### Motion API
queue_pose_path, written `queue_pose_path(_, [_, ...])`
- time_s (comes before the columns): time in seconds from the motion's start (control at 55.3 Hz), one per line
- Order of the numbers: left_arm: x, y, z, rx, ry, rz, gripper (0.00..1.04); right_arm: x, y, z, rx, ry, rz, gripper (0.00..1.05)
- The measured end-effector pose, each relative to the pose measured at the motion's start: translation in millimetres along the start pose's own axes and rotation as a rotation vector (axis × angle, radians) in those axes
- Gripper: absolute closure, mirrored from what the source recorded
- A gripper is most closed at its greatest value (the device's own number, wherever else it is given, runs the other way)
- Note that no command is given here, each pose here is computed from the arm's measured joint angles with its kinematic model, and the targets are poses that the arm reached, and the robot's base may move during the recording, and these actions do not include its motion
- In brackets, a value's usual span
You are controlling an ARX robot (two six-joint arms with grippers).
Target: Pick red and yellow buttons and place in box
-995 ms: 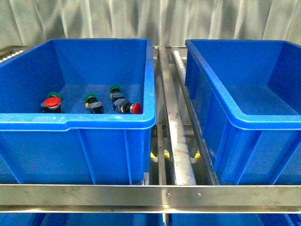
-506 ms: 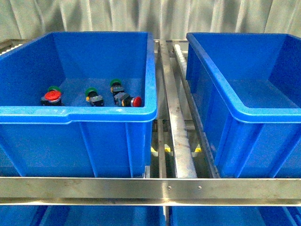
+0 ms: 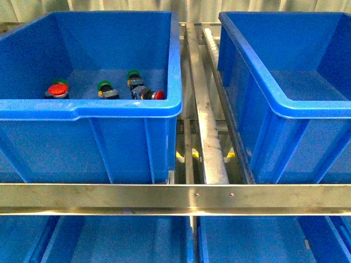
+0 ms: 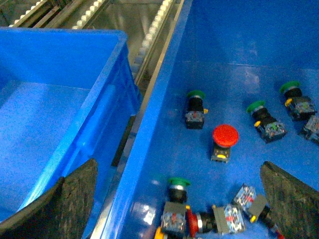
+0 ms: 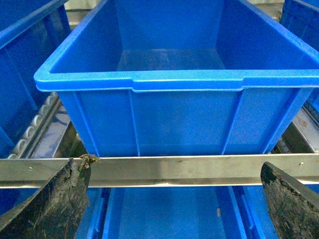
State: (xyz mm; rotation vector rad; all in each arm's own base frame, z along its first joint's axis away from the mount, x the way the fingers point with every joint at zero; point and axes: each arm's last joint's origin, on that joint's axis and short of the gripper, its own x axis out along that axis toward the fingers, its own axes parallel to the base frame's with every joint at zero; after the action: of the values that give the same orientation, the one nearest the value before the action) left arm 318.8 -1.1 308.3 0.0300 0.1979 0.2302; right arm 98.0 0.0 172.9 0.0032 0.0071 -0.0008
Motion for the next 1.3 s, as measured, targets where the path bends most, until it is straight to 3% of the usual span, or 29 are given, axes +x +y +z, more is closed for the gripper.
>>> queue_pose_path(0.47, [100.5, -37.9, -1.1, 0.074, 0.178, 0.043, 0.08, 0.0, 0.0, 0.0, 0.000, 0.000, 0.000, 0.06])
queue_pose_path(0.778, [147.5, -69.2, -26.1, 0.062, 0.264, 0.008, 0.08, 0.0, 0.0, 0.0, 0.000, 0.000, 0.000, 0.06])
queue_pose_path(0.977, [162.5, -86.9, -41.9, 0.071, 0.297, -0.005, 0.08, 0.0, 0.0, 0.0, 0.000, 0.000, 0.000, 0.06])
queue_pose_path(1.302, [175.5, -91.2, -48.5, 0.061, 0.315, 0.036, 0.08, 0.0, 0.0, 0.0, 0.000, 0.000, 0.000, 0.06])
